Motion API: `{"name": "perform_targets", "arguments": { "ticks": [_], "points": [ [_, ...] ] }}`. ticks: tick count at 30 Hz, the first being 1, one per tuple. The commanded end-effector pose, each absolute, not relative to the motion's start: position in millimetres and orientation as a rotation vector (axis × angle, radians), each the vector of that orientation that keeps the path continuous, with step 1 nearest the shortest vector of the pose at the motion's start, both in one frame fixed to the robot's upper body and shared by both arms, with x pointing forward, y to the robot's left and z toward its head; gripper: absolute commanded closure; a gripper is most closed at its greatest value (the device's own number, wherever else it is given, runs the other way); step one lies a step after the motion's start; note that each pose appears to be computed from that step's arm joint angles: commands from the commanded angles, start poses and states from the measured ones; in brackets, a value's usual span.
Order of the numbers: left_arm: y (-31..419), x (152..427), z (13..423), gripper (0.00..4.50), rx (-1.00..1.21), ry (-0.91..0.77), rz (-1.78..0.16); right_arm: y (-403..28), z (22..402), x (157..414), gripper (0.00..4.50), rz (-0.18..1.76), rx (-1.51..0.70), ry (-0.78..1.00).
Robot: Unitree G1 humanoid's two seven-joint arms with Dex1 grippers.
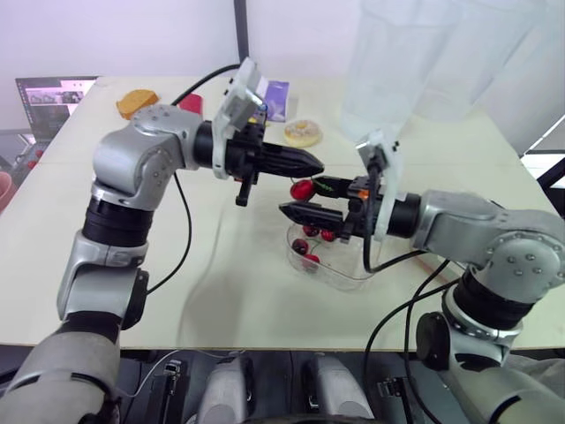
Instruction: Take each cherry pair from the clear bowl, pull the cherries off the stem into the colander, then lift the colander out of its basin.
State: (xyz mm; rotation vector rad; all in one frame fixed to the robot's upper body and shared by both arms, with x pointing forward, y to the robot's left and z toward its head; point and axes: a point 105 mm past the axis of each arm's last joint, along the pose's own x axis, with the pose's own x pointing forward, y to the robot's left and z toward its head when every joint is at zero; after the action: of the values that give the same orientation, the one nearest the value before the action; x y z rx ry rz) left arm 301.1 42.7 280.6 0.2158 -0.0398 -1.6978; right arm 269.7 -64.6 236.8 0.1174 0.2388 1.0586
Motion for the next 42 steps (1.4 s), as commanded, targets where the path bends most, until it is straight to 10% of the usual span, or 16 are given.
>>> {"name": "perform_targets", "arguments": {
  "ticks": [1,12,36,42],
  "points": [
    [43,297,295,4.50,0.249,-0.101,-1.699,-60,247,268,0.04,1.073,0.108,0.196],
    [43,298,295,4.50,0.248,-0.100,-1.693,-59,251,269,4.04,1.068,0.114,0.182],
    [45,300,294,4.50,0.241,-0.105,-1.668,-95,207,262,4.10,0.936,0.052,0.330],
    [50,300,280,4.50,0.245,-0.061,-1.656,-162,224,265,4.10,0.681,0.008,0.267]
  ]
}}
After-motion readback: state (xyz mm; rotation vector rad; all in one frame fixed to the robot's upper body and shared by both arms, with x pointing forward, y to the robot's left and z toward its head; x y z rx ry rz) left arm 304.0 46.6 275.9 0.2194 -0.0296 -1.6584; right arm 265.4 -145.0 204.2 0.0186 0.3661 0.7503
